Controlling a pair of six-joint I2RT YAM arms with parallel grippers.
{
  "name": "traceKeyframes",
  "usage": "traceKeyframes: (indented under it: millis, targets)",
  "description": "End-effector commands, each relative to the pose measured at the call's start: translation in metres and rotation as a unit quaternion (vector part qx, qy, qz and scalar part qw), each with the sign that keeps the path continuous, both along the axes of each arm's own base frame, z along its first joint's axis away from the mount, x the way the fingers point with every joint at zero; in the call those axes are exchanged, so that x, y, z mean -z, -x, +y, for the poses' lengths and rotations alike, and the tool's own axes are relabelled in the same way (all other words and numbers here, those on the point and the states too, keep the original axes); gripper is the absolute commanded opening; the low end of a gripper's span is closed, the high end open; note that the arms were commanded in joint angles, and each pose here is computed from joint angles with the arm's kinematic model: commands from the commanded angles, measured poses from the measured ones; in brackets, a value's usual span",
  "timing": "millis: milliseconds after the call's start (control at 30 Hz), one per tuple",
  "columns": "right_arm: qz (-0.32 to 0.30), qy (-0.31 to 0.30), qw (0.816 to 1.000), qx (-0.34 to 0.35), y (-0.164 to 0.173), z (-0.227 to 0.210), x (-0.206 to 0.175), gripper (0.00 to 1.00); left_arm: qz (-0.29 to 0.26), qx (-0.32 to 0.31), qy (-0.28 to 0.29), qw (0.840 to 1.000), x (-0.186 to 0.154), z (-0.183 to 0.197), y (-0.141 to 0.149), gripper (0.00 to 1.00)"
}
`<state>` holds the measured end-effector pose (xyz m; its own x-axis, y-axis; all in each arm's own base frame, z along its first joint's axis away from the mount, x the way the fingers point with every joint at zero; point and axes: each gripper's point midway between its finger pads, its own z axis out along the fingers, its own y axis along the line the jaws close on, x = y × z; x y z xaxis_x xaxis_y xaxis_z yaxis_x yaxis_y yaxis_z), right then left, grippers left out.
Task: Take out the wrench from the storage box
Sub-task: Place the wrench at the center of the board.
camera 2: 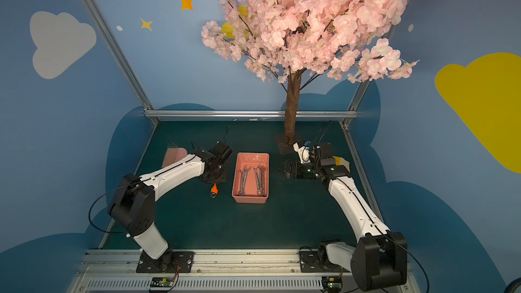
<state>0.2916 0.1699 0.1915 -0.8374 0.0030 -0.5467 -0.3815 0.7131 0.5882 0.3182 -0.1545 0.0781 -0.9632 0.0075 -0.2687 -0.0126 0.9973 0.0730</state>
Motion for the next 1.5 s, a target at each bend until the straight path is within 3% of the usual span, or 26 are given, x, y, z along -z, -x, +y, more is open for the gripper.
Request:
traceKeyframes:
  millis: [0,600,800,1033,1200,1333,1467]
  targets:
    - [-0.016,-0.005,1.000,-0.006,-0.006,0.008,-0.013,0.98,-0.066,0.019,0.049,0.996,-0.011,-0.023,-0.034,0.03]
    - [-0.007,0.021,1.000,-0.012,-0.010,0.018,-0.008,0.98,-0.017,0.020,0.059,0.998,0.055,-0.035,-0.038,0.03]
    - [-0.006,0.021,1.000,-0.017,-0.011,0.020,-0.006,0.98,-0.008,0.019,0.044,0.999,0.057,-0.030,-0.034,0.20]
    - [-0.005,0.018,1.000,-0.019,-0.013,0.021,-0.007,0.98,-0.015,0.015,0.029,0.999,0.035,-0.021,-0.031,0.55]
    - [-0.009,0.019,1.000,-0.019,-0.013,0.021,-0.010,0.98,-0.028,0.011,0.029,0.999,0.002,-0.018,-0.030,0.56]
    - [-0.010,0.019,1.000,-0.018,-0.013,0.020,-0.010,0.98,-0.067,0.012,0.040,0.997,-0.054,-0.015,-0.030,0.56]
    - [-0.009,0.020,1.000,-0.018,-0.014,0.020,-0.009,0.98,-0.093,0.050,0.090,0.990,-0.092,-0.049,-0.025,0.56]
